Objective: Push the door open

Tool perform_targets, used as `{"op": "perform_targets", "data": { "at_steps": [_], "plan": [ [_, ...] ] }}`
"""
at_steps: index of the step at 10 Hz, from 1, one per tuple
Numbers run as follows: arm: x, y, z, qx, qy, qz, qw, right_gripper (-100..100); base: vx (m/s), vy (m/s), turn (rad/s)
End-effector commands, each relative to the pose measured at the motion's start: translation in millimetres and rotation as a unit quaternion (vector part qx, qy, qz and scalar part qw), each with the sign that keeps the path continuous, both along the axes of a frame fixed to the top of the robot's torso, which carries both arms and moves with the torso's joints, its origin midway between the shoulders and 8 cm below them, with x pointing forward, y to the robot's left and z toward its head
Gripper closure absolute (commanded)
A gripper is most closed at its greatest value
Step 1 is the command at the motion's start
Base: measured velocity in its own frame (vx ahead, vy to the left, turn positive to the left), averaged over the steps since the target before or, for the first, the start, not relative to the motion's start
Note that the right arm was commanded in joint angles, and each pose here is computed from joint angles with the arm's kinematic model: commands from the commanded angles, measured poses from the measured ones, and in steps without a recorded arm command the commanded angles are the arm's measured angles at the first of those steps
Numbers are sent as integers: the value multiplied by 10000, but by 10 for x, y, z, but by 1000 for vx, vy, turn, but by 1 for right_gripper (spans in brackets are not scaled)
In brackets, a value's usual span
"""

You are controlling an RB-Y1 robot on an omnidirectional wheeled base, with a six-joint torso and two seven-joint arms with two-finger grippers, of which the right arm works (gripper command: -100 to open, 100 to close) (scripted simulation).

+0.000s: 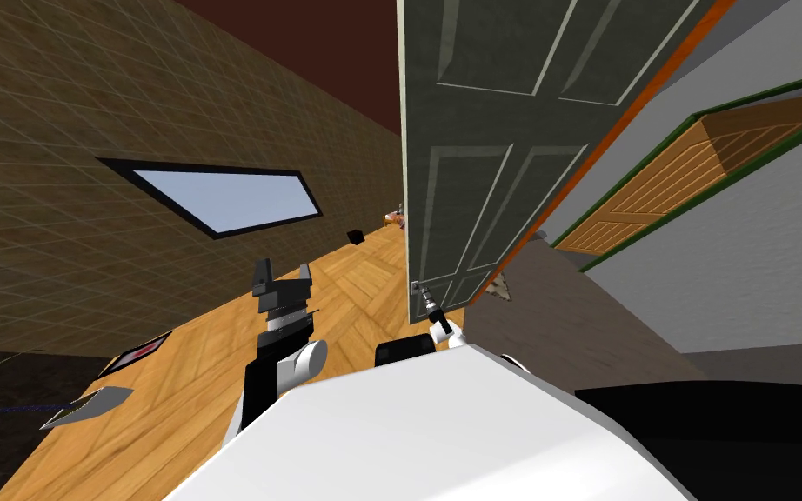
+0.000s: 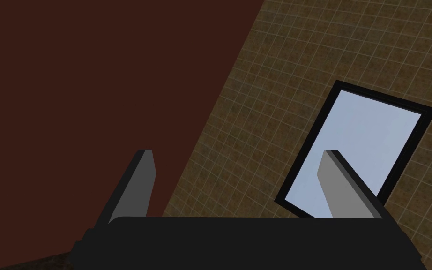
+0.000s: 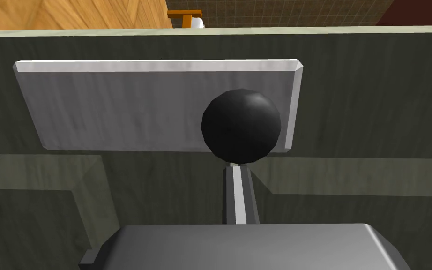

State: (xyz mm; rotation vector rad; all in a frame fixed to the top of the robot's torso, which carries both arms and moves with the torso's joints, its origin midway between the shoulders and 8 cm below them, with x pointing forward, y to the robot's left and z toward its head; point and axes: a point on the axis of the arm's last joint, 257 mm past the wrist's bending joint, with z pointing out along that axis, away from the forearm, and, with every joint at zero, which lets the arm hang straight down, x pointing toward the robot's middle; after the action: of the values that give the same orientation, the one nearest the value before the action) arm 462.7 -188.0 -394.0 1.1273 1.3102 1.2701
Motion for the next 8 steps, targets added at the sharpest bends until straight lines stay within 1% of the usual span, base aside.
{"op": "perform_targets", "data": {
  "at_steps": [1,3,6,7,8],
  "plan": [
    [-3,13,-2,21,14,4,10000,-100,-208,46,-32],
    [-2,40,7,61,12,3,10000,-100,-214,40,-40],
    [-1,115,25,159,9,2,9999,-100,-248,26,-48],
    [-5,97,20,138,11,2,9999,-100,-101,10,-11],
    [-14,58,18,118,-3,-25,9999,-100,101,32,40]
  ]
}}
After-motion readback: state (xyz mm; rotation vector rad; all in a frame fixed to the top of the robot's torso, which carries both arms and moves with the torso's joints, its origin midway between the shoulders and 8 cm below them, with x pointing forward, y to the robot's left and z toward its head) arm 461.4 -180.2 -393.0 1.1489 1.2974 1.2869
